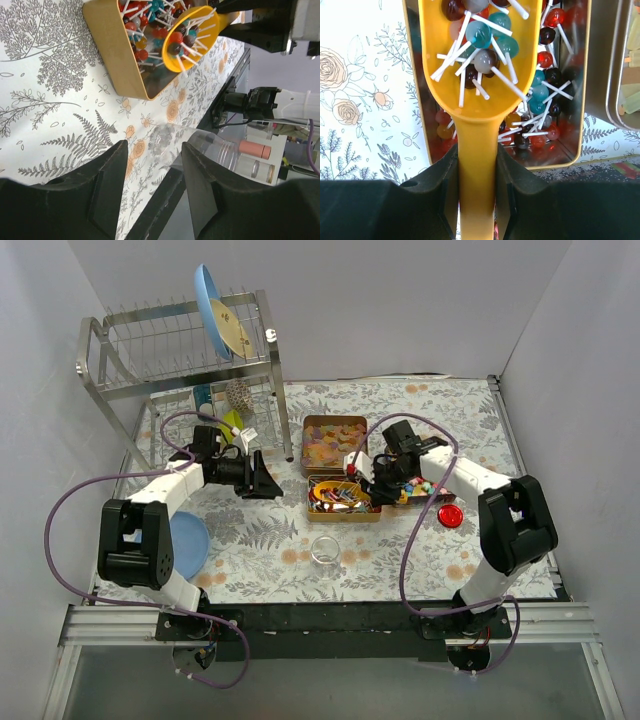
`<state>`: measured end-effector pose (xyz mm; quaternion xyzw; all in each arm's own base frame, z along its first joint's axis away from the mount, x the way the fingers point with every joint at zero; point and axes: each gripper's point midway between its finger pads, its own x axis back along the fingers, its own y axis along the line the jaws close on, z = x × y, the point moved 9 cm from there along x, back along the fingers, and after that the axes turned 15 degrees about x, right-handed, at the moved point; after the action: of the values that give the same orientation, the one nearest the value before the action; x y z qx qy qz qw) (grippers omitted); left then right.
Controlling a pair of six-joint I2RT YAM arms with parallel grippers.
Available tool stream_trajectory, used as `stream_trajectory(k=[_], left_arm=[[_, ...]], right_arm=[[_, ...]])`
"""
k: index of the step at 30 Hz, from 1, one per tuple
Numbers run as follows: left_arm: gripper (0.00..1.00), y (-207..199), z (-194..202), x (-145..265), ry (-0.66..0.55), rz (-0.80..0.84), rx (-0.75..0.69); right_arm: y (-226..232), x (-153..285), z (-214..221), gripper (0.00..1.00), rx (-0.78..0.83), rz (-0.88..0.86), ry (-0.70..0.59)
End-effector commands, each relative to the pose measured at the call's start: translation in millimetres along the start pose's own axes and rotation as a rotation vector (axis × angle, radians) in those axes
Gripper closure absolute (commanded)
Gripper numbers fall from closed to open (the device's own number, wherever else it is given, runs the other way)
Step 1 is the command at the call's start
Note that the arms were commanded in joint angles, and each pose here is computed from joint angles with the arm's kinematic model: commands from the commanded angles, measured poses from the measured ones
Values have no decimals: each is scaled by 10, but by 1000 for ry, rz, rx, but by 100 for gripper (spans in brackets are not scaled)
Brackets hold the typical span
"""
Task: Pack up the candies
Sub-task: Scoop the fake candies from the storage box, then place the fake candies in the packing bottle.
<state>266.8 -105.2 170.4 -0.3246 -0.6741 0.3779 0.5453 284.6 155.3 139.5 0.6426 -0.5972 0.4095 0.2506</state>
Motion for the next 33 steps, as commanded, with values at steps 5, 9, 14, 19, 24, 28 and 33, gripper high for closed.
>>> stream_trajectory(k=[5, 9, 14, 19, 24, 28, 33], left_arm=[[51, -43, -49, 87, -37, -49, -89], [49, 91, 31, 52, -25, -101, -34], [48, 122, 99, 50, -59, -111, -6], [47, 88, 80, 82, -104, -123, -43], [47, 100, 102, 88, -132, -130, -51], [46, 90, 90, 122, -176, -138, -52], [46, 61, 92, 167, -197, -132, -54]], right_arm=[[2, 496, -222, 99, 82, 106, -195], [70, 858, -389, 99, 183, 149, -186], [180, 1260, -565, 99, 266, 114, -121], [308, 1360, -631, 99, 311, 35, -51], [382, 1370, -769, 99, 403, -39, 73], [426, 1330, -897, 99, 445, -73, 133], [459, 1271, -1081, 99, 477, -97, 205]])
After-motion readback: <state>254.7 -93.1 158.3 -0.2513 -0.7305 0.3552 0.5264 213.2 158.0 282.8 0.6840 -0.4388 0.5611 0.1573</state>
